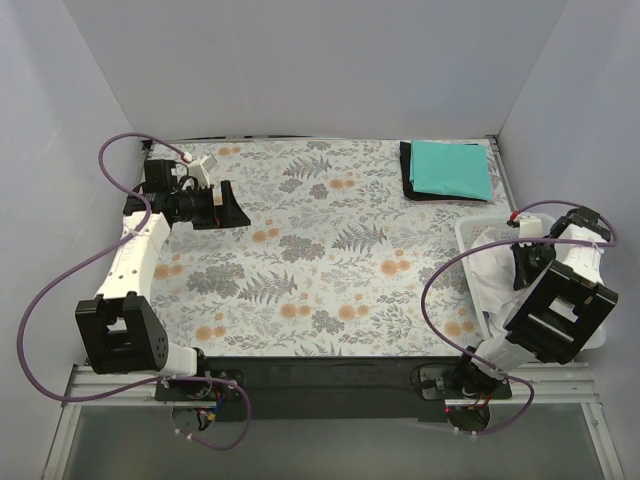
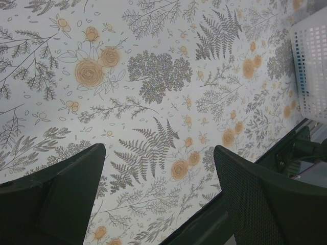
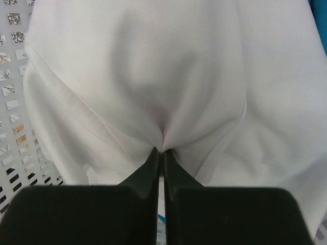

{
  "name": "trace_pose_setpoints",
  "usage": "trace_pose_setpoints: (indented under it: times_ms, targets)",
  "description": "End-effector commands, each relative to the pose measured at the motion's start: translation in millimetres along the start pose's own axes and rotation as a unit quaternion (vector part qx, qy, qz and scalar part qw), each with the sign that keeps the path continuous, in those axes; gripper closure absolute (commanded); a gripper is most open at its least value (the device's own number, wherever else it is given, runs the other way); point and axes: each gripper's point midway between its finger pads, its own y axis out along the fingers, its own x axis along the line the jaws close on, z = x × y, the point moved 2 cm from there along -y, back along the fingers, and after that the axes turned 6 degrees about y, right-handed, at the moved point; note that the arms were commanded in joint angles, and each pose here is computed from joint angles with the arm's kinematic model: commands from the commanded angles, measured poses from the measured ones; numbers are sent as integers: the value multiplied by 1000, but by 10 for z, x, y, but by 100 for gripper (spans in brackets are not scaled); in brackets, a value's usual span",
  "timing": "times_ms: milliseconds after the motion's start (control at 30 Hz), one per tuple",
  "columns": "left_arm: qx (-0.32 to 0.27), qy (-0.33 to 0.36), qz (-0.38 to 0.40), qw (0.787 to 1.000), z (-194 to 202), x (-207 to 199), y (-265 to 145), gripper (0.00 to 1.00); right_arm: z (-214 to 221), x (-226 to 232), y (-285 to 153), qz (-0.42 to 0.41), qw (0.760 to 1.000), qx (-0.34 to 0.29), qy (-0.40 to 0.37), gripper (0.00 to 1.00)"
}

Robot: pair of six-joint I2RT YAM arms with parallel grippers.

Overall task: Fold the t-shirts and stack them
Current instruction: Grab the tshirt from the pile

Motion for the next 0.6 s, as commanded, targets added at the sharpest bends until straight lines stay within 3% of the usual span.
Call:
trace_pose_setpoints:
  times_ms: [0, 233, 367, 567]
  targets:
    - [-16, 17, 8, 1000, -160, -88, -65, 13, -175, -26, -159, 13, 999, -37, -12, 99]
    - [-24, 15, 10, 1000, -217, -126, -104, 13, -946, 176, -1274, 37, 972, -225, -60, 99]
    - [-29, 4, 16, 999, -286, -173, -125, 13, -1511, 522, -2221, 34, 922, -368, -114, 99]
    - [-50, -20, 7, 999, -488, -188, -168, 13, -2284, 1376, -2887, -39, 872, -454, -176, 99]
